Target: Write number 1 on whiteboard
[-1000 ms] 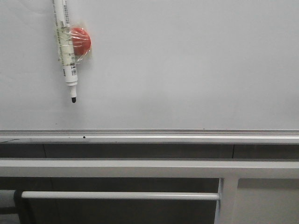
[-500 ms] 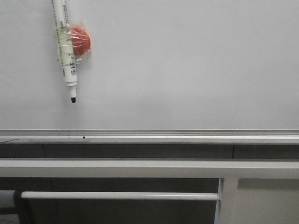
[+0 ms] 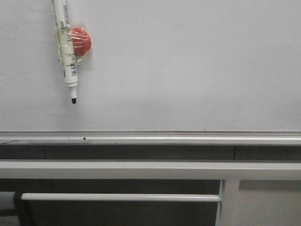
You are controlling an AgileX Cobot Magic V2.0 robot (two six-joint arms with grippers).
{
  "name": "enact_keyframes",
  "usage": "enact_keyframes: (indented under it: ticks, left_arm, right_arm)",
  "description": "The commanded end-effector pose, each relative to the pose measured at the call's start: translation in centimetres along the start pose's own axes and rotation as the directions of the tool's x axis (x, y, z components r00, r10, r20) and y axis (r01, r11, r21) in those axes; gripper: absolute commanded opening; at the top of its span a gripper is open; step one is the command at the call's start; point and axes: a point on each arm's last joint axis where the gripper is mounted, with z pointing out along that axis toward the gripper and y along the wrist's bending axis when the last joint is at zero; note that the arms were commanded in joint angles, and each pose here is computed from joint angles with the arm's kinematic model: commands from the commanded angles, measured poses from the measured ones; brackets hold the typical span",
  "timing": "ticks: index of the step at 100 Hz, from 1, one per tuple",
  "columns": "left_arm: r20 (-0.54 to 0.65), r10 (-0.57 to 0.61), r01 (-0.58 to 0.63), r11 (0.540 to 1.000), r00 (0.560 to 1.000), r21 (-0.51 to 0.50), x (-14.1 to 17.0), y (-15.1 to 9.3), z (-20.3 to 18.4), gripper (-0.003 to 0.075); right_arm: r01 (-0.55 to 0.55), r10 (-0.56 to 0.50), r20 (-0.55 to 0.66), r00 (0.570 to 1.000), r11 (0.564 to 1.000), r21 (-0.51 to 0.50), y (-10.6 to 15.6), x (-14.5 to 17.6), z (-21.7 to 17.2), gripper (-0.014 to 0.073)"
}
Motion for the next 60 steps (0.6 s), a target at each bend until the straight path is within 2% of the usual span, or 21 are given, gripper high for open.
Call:
enact_keyframes:
  ticks: [1, 30, 45, 52, 60]
  left_arm:
    - [0.141, -0.032, 0.027, 0.999, 0.989, 0.036, -2.7, -0.5, 0.4, -0.002]
    - [0.211, -0.093, 0.058, 0.985, 0.973, 0.164, -4.1, -1.4, 0.8, -0.002]
    - [0.165, 0.051, -0.079, 0.983, 0.985, 0.165, -3.4, -1.8, 1.7, 0.0]
    - [0.16, 0.122, -0.149, 0.974, 0.98, 0.17, -3.2, -2.0, 2.2, 0.0094]
    - [0.166, 0.152, -0.182, 0.967, 0.974, 0.18, -3.2, -2.2, 2.6, 0.0295]
  right_arm:
    - [-0.011, 0.012, 0.09, 0.996, 1.0, -0.011, 0.3, -1.7, -0.2, -0.0052]
    - [-0.015, 0.016, 0.09, 0.996, 1.0, -0.012, 0.3, -1.7, -0.2, -0.0052]
    - [-0.015, 0.016, 0.094, 0.995, 1.0, -0.013, 0.4, -1.7, -0.2, -0.0052]
    - [-0.019, 0.02, 0.094, 0.995, 1.0, -0.014, 0.4, -1.7, -0.2, -0.0052]
    - [-0.021, 0.022, 0.094, 0.995, 1.0, -0.015, 0.4, -1.7, -0.2, -0.0052]
